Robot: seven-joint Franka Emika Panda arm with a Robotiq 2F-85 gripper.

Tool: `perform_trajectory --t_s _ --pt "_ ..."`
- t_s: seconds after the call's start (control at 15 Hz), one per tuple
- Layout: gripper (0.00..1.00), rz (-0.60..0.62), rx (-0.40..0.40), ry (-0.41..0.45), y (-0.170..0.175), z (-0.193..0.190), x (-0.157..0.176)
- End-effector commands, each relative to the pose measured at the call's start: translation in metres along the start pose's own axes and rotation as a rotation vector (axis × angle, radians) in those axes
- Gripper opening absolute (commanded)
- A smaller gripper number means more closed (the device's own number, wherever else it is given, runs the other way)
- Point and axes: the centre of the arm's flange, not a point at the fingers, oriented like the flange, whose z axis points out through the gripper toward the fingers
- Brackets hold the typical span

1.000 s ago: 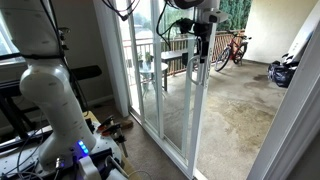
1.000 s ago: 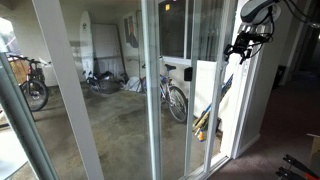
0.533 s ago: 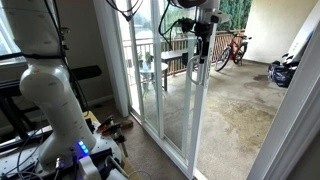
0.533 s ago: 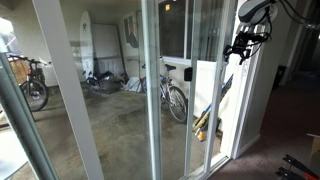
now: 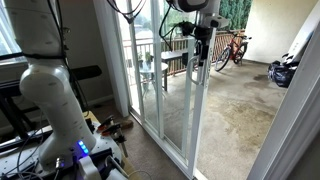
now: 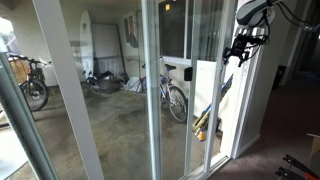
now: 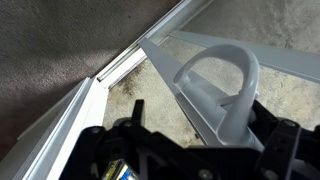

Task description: Slide the door to the right

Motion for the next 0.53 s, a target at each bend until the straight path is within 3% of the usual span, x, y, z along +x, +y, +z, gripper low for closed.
perform_trajectory --t_s 0.0,0.47 --pt "1.00 0.035 -0.036 0.009 0.028 0.014 0.033" --pt "1.00 0.068 -0.100 0.018 0.064 0.007 0.057"
